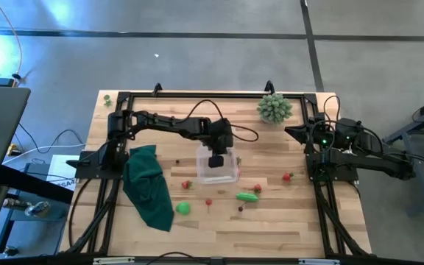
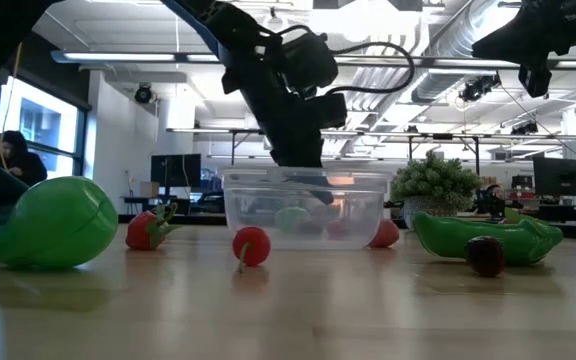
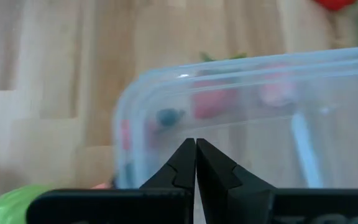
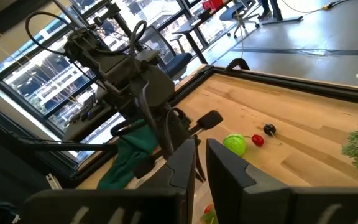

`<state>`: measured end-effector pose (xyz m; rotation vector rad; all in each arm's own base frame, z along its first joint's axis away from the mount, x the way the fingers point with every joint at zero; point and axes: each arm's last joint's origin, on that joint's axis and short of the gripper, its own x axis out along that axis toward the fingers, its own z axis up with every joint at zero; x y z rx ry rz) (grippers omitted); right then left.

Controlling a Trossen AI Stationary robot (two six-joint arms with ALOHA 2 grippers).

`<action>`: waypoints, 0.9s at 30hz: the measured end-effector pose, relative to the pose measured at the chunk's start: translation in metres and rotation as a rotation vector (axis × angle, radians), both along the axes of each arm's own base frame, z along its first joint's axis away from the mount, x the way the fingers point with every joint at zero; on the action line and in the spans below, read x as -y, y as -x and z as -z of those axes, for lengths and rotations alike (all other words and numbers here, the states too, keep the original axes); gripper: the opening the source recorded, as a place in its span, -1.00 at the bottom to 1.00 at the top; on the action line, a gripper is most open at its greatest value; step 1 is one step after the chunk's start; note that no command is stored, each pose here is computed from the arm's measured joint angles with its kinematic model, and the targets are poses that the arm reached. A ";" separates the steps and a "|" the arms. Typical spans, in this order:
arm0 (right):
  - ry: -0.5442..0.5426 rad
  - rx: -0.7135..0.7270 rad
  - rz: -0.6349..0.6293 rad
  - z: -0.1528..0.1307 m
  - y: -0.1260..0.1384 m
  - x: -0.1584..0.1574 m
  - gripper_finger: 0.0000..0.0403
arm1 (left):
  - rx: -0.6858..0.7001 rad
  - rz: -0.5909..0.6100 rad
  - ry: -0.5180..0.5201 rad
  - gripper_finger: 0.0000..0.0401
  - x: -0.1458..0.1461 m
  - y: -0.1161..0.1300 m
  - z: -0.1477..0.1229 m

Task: Pick and placing Produce into tupperware
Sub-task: Move the transparent bin to the center of the table

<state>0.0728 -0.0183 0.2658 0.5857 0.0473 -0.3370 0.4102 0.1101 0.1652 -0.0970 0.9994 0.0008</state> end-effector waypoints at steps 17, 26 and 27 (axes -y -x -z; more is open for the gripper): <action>-0.004 0.000 -0.005 0.000 0.000 0.000 -0.84 | -0.003 0.243 0.083 -0.99 0.089 -0.012 0.000; -0.022 0.005 -0.027 0.000 0.000 -0.001 -0.84 | -0.023 0.270 0.081 -0.99 0.101 -0.011 0.001; -0.022 0.005 -0.027 0.000 0.000 -0.001 -0.84 | -0.024 0.266 0.075 -0.99 0.101 -0.011 0.001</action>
